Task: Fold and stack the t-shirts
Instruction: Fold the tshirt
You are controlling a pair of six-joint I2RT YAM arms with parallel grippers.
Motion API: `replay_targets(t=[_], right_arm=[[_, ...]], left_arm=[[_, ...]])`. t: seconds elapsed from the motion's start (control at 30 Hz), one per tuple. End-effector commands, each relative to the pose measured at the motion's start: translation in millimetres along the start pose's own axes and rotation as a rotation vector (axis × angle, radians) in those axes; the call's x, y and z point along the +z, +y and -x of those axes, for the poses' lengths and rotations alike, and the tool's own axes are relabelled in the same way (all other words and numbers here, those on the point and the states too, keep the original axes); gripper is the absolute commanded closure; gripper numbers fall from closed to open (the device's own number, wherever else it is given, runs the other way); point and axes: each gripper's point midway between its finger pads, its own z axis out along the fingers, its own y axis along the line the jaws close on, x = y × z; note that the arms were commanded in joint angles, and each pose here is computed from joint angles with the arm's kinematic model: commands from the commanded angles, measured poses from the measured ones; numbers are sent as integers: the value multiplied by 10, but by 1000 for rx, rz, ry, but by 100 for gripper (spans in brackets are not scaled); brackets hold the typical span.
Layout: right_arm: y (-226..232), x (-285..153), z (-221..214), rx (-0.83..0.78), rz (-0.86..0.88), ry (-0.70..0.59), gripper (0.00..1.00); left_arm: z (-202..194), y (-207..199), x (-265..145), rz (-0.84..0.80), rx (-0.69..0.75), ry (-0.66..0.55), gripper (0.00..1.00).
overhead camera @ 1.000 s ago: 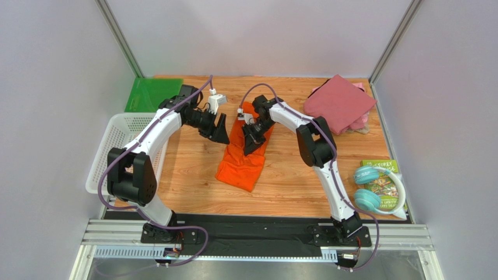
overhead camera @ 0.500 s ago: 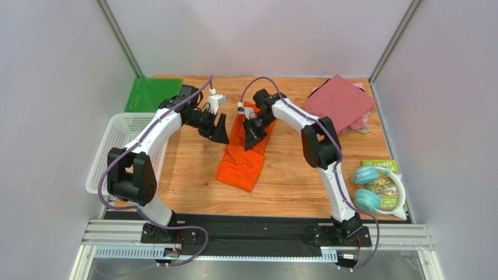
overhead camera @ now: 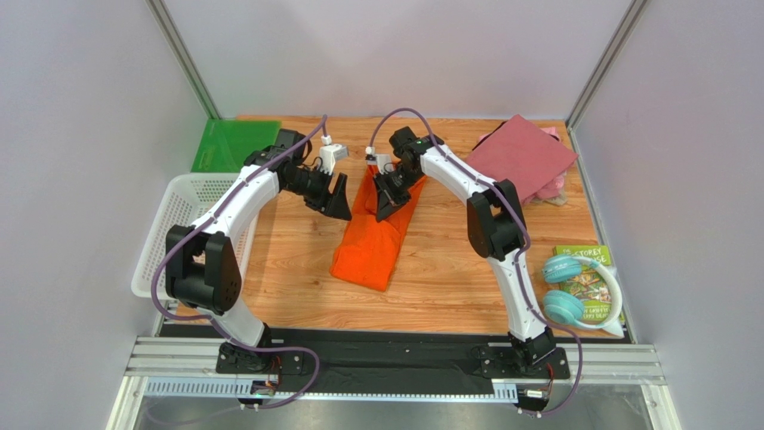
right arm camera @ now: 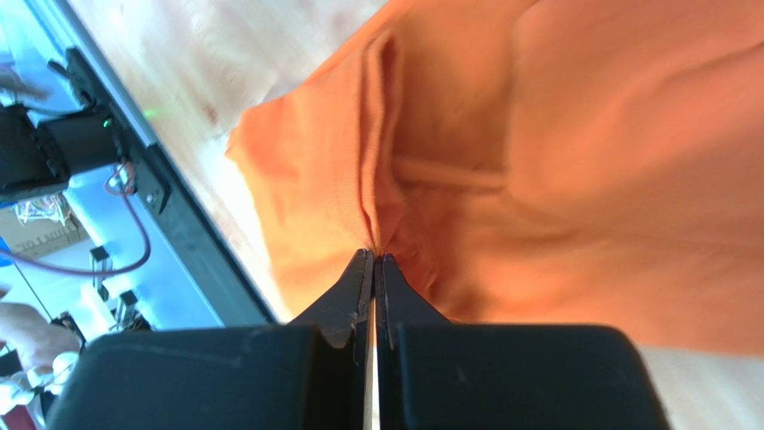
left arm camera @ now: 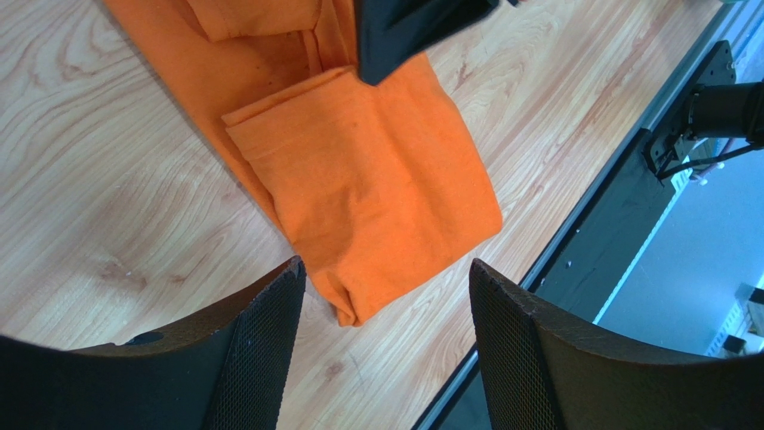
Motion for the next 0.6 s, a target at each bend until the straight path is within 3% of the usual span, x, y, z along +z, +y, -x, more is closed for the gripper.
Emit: replay_targets(t=[0.0,0.1,0.2,0.4,0.57], right_arm=[[-285,123,110,37,-16,-3,100],[-381,171,121,67,-8,-5,96],[-487,218,99,96,-22,4,66],[-520,93,78,109,-89,-3,42],[-413,-455,375,120,-207,-143,22]], left_arm=[[155,-34,-88,0,40,-40,26],[175,-55,-105,-3,41,-46,26],[183,-70,-122,-4,44,-48,26],[180,-66,-115,-6,45,-46,26],[171,-102,-53,-52,24,-40,27]])
